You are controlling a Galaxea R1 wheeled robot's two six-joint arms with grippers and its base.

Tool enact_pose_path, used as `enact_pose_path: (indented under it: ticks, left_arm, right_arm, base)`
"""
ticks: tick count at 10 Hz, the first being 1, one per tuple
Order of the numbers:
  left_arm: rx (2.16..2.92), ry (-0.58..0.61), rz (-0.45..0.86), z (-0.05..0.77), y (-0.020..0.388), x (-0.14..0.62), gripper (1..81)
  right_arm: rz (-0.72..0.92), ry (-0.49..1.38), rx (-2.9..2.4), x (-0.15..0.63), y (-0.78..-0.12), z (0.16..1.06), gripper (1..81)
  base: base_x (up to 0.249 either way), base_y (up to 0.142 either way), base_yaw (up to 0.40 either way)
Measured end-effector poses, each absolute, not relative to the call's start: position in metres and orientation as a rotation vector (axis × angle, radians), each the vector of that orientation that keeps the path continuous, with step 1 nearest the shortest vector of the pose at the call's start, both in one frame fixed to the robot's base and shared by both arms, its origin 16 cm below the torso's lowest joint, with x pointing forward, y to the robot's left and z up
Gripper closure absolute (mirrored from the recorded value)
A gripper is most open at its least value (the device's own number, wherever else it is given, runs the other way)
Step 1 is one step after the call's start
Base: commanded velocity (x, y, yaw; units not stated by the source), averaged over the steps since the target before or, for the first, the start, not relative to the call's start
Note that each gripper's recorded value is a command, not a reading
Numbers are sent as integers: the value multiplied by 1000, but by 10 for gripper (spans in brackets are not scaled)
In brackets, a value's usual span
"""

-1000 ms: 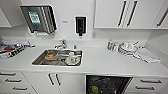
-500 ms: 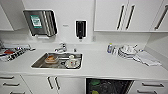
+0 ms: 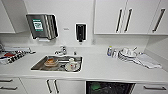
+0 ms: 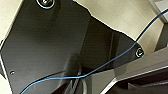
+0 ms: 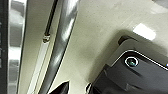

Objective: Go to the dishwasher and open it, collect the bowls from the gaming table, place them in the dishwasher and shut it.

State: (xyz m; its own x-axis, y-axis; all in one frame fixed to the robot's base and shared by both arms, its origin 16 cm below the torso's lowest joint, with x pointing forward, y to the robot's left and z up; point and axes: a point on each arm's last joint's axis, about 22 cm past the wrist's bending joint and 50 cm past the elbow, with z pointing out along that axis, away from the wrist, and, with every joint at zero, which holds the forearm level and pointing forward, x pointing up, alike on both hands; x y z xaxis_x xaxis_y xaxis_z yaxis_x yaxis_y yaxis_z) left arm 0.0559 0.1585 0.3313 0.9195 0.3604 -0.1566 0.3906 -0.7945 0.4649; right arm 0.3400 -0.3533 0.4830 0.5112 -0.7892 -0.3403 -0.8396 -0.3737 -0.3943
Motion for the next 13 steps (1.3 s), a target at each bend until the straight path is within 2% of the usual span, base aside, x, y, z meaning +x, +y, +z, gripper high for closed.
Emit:
enact_pose_path:
  ticks: [7,11,13]
  left_arm:
    - [2593,563,-77,324,171,58,10]
    - [2595,570,-76,323,174,58,10]
    - [2595,570,-76,323,173,58,10]
  right_arm:
    - [137,1475,-2121,376,-329,456,10]
    - [124,1420,-2071,427,-307,483,10]
    - [44,1378,-2022,479,-297,513,10]
  base:
    - [0,0,0]
    - [0,0,0]
    - [0,0,0]
